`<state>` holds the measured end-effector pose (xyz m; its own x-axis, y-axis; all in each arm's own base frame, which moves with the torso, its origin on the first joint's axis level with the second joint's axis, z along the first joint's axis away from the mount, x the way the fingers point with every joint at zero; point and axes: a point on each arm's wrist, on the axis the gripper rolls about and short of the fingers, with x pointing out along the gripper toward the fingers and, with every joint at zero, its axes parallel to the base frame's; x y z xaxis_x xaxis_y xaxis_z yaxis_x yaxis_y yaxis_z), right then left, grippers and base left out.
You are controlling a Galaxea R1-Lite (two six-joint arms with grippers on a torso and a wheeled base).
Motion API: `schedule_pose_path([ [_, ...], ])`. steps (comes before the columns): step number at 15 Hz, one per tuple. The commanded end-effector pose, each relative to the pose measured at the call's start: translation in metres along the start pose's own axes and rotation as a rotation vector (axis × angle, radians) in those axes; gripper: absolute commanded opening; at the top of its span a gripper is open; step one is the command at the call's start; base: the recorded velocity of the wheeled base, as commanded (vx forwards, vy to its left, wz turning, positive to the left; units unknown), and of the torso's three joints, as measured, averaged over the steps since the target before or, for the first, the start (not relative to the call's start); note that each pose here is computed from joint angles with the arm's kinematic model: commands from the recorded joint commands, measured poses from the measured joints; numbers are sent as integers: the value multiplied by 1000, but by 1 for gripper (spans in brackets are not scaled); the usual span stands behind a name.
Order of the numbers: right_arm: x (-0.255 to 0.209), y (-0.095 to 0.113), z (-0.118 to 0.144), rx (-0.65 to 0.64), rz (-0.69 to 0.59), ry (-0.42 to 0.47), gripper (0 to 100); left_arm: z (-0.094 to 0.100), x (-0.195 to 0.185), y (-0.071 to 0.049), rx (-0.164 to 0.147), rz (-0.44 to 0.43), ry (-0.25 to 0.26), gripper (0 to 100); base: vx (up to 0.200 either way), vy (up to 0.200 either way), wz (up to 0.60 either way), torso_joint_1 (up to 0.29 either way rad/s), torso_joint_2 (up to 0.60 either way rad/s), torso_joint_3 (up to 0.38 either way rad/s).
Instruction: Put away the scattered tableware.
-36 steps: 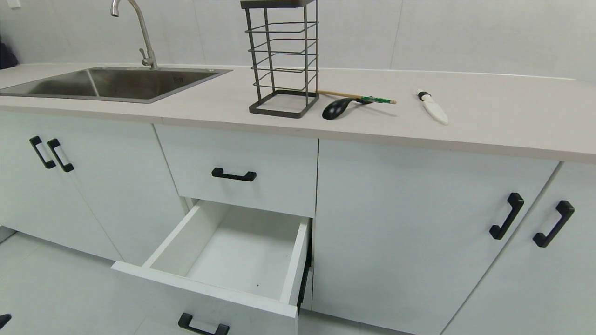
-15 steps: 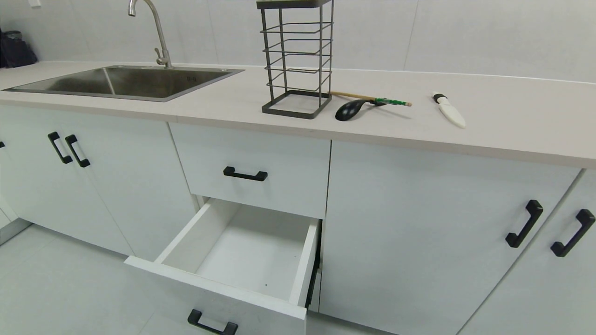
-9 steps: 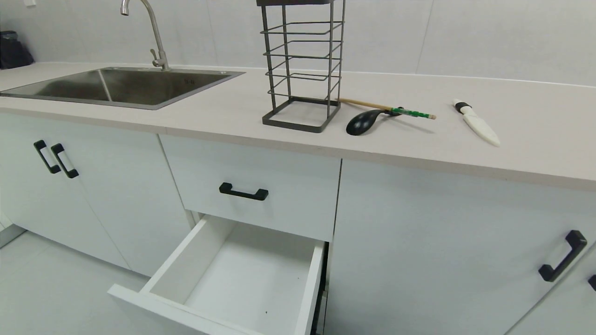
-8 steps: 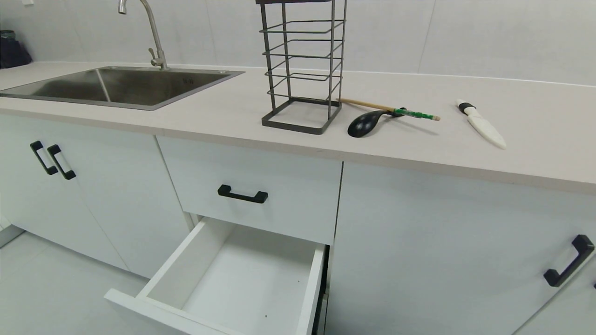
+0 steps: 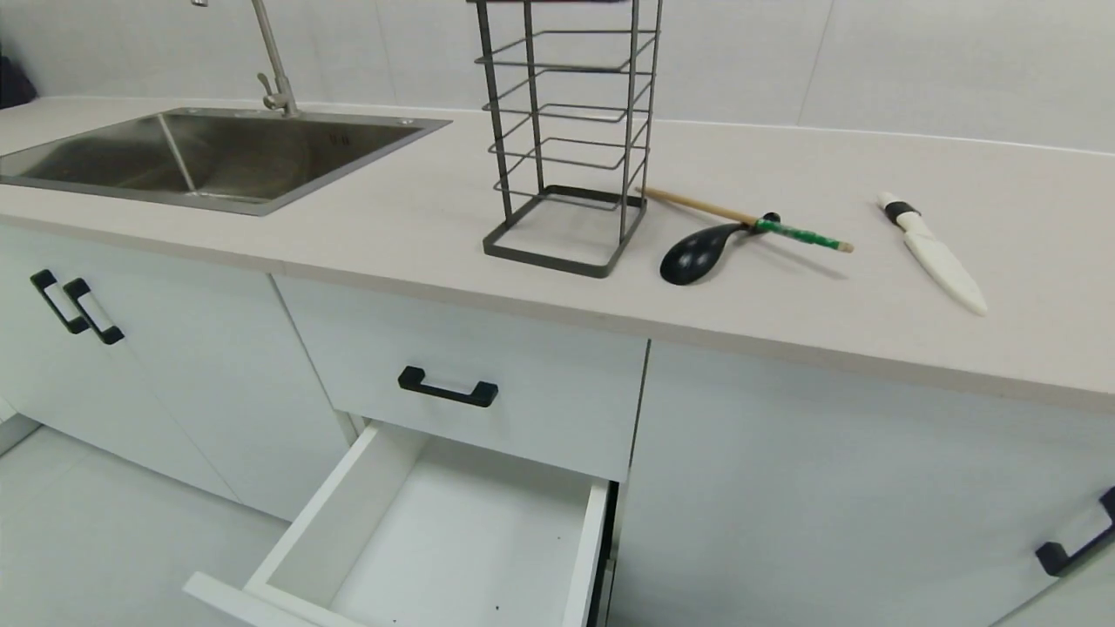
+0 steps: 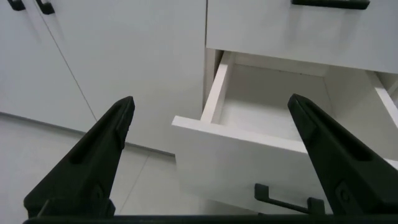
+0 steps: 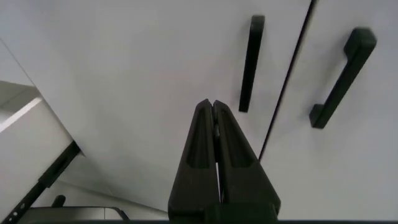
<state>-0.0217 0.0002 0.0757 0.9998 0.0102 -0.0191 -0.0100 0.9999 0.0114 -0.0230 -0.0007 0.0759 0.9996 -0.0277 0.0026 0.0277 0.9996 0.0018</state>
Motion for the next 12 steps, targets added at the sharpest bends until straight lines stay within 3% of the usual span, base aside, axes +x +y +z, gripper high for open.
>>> schedule_pose_path([
  [1,0,0,0,-1,1,1,0,0,0,0,0,0,1,100,0,0,0,232,-710,-261],
  [7,0,0,0,1,0,2,0,0,0,0,0,0,1,100,0,0,0,205,-529,-195],
  [10,0,0,0,1,0,2,0,0,0,0,0,0,1,100,0,0,0,93,-484,-219],
  [12,0,0,0,1,1,1,0,0,0,0,0,0,1,100,0,0,0,408,-486,-227],
])
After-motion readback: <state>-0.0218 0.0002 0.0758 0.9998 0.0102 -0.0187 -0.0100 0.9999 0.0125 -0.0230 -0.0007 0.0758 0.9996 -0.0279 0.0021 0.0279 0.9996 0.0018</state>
